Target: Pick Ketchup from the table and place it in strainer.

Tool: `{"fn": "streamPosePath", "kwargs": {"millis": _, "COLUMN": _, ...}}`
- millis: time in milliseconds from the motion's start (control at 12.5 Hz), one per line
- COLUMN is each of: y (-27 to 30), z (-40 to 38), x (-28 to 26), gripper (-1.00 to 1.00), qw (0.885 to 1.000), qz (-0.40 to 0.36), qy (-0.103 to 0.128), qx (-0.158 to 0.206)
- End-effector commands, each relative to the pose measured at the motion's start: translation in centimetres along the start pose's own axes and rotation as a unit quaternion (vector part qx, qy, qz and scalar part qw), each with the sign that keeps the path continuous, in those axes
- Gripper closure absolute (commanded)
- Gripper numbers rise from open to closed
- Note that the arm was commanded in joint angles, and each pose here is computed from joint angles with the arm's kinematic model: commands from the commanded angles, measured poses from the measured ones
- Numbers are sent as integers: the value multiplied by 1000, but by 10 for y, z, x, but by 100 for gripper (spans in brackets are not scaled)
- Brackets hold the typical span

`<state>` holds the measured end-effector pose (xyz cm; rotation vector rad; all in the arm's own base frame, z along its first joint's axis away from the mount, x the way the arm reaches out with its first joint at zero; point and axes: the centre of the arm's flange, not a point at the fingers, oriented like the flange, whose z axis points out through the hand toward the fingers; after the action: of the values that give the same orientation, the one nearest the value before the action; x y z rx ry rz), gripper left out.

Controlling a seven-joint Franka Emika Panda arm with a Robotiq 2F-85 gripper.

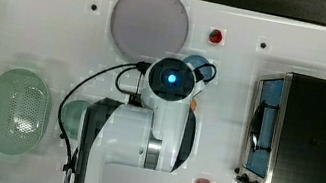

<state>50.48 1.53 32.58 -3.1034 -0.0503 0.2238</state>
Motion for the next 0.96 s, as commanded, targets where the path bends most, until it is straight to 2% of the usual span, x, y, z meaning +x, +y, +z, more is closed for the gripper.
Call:
{"fn": "streamPosePath", "kwargs": {"millis": 80, "y": 2, "z": 4, "x": -2, "gripper": -100, "qw": 993, "qz": -108, "qy": 41, "qx": -7}}
{"fn": "streamPosePath", "kwargs": {"millis": 720, "y": 6, "z": 112, "x": 9, "gripper": -100, "qw": 992, "qz": -113, "qy": 60, "qx": -7}}
{"fn": "streamPosePath", "kwargs": {"millis": 960, "y": 6, "z": 145, "x": 9, "gripper": -100, "qw": 992, "qz": -112, "qy": 52, "qx": -1}}
